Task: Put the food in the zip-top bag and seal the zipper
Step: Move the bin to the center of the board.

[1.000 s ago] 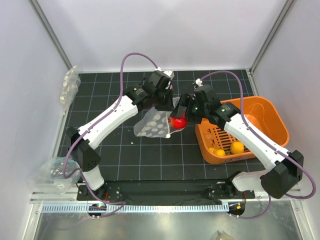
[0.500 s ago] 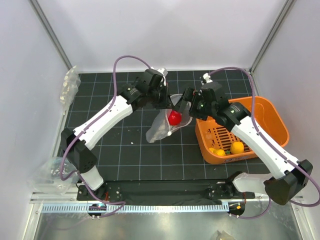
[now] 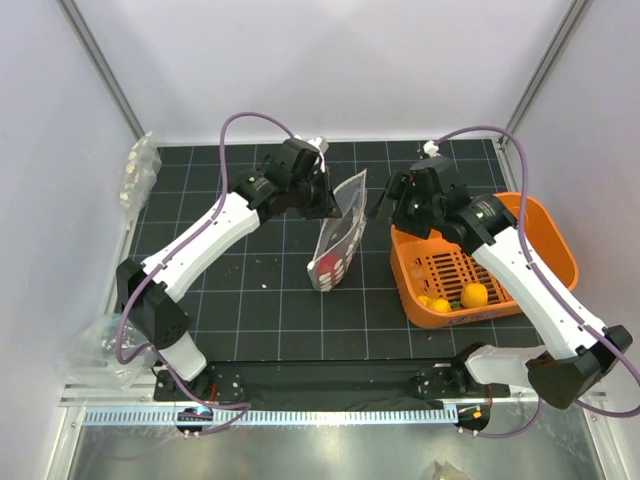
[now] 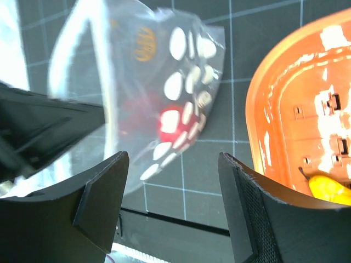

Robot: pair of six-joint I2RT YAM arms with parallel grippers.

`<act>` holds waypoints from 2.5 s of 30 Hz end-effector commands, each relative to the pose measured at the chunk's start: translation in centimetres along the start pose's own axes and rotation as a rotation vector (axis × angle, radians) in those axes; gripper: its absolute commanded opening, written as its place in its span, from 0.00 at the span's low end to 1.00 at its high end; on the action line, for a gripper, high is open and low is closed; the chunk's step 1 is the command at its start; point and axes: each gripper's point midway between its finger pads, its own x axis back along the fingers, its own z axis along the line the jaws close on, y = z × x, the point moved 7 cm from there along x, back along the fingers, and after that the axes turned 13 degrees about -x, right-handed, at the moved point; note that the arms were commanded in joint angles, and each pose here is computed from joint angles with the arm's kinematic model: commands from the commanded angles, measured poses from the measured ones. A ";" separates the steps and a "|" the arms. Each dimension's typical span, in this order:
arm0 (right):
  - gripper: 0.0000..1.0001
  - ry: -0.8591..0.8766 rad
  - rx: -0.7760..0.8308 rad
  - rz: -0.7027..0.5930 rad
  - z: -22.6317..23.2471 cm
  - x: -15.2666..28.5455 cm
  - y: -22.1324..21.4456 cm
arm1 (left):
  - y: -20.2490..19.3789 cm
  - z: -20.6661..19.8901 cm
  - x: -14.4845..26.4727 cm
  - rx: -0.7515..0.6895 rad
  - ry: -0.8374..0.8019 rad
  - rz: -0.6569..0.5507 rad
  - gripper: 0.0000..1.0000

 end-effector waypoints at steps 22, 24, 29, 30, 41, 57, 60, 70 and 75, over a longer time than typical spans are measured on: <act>0.73 -0.267 0.003 -0.032 -8.8 2.1 2.2 | 1.5 3.9 4.7 -0.308 0.334 -0.053 0.00; 0.72 -0.312 0.000 -0.011 -10.4 2.9 1.1 | 1.2 4.1 4.4 -0.319 0.338 -0.044 0.00; 0.94 -0.388 -0.039 0.057 -13.1 3.8 -1.6 | 1.4 4.1 4.0 -0.339 0.338 -0.033 0.00; 1.00 -0.385 -0.041 0.067 -13.2 3.8 -1.9 | 1.5 3.9 3.9 -0.335 0.327 -0.037 0.00; 1.00 -0.332 0.051 0.192 -15.0 0.1 -4.1 | 0.6 3.3 2.6 -0.243 0.236 -0.064 0.00; 0.99 -0.448 0.035 0.336 -14.7 -4.5 -3.2 | 1.0 2.0 4.2 -0.142 0.222 -0.010 0.00; 0.99 -0.437 -0.038 0.365 -15.5 -3.9 -5.1 | 1.0 2.0 4.7 -0.138 0.233 -0.007 0.00; 1.00 -0.262 0.181 0.396 -9.4 -7.4 -9.4 | 0.7 2.6 5.1 -0.160 0.266 -0.007 0.00; 0.99 -0.208 0.286 0.411 -7.8 -6.8 -11.9 | 0.4 3.0 5.8 -0.151 0.294 -0.033 0.00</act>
